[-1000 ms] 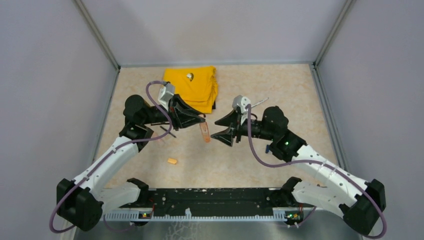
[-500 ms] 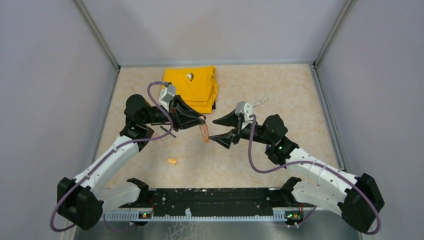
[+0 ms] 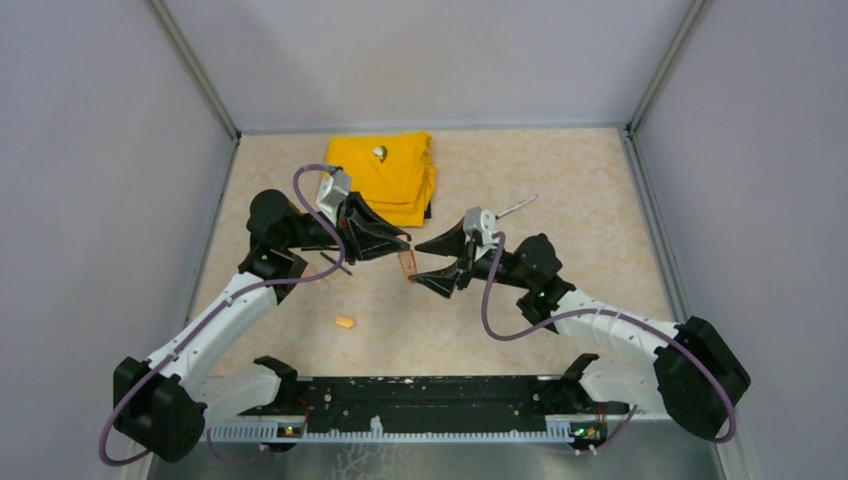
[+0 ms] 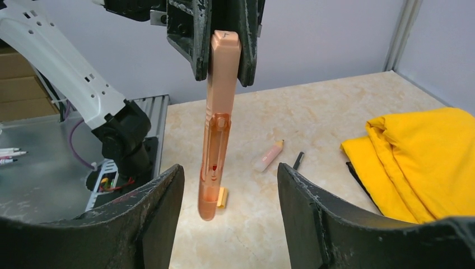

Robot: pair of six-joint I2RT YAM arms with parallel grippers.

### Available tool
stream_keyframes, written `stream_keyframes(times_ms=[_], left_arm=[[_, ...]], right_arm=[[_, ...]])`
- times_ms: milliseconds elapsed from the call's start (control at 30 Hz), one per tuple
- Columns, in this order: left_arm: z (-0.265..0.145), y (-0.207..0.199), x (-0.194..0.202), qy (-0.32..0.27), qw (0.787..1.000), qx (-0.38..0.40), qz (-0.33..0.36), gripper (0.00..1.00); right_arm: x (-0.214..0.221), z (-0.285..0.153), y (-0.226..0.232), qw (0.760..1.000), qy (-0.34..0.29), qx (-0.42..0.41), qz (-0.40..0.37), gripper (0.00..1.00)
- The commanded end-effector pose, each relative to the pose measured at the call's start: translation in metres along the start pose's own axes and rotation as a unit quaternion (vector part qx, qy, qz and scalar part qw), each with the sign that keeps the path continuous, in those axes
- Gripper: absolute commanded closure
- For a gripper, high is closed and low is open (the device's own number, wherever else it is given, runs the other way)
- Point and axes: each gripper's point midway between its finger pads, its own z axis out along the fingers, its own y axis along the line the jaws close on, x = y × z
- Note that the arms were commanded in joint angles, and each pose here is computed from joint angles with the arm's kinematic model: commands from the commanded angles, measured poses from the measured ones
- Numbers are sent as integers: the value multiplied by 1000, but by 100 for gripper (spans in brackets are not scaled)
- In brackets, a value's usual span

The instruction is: Insert the pens into the pen caps

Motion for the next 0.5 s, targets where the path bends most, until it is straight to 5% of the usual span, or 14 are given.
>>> stream_keyframes(times_ms=[0, 467], left_arm=[[-1, -10, -6, -4, 999, 20, 30, 100], [-1, -10, -5, -4, 999, 19, 29, 100]], right_arm=[[-16, 6, 5, 999, -31, -22, -24, 40], [7, 13, 7, 999, -3, -45, 1, 61]])
